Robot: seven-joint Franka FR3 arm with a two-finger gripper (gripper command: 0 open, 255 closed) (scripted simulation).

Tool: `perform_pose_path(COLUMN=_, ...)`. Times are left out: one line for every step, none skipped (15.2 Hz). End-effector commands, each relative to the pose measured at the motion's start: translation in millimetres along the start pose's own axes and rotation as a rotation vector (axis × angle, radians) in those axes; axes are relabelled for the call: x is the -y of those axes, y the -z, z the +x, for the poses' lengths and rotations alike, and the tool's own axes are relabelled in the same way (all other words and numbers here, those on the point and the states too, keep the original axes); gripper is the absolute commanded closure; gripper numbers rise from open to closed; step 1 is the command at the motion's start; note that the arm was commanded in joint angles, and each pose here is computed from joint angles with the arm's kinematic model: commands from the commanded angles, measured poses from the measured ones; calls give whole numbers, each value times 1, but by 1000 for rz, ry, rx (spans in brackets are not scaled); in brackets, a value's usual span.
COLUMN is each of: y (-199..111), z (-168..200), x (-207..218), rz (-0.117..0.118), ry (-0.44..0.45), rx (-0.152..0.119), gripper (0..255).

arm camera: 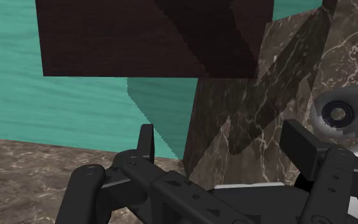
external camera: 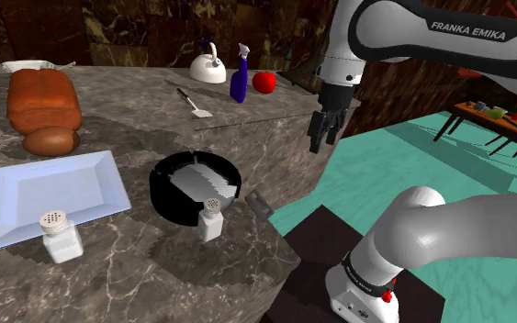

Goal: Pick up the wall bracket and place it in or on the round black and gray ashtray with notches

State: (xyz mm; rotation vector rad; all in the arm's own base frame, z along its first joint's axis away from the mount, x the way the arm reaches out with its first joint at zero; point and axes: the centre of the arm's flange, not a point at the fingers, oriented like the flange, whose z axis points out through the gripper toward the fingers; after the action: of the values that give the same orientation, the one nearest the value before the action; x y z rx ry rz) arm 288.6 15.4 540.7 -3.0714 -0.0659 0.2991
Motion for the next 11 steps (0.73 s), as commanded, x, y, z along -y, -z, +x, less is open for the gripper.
perform_pose_path(y=0, z=0, x=0, rz=0, ry=0, rx=0, gripper=0)
perform_pose_path(y=-2, z=-1, x=14, rz=-5, ry=2, rx=-14, gripper=0)
perform_pose_path(y=-5, z=-1, x=27, rz=-10, ry=4, rx=-27, gripper=0)
perform_pose_path(y=-7, z=-2, x=41, rz=-15, ry=6, rx=-41, gripper=0)
perform_pose_path(y=-10, z=-3, x=55, rz=-20, ry=9, rx=-54, gripper=0)
perform_pose_path(y=-13, z=-3, x=68, rz=-25, ry=11, rx=-68, gripper=0)
perform_pose_path(y=-16, z=-4, x=82, rz=-30, ry=13, rx=-81, gripper=0)
perform_pose_path(y=-19, z=-5, x=95, rz=-35, ry=15, rx=-95, gripper=0)
perform_pose_path(y=-21, z=-5, x=109, rz=-40, ry=17, rx=-109, gripper=0)
perform_pose_path(y=-24, z=-6, x=123, rz=-45, ry=19, rx=-122, gripper=0)
perform_pose_path(y=-28, z=-7, x=136, rz=-50, ry=21, rx=-136, gripper=0)
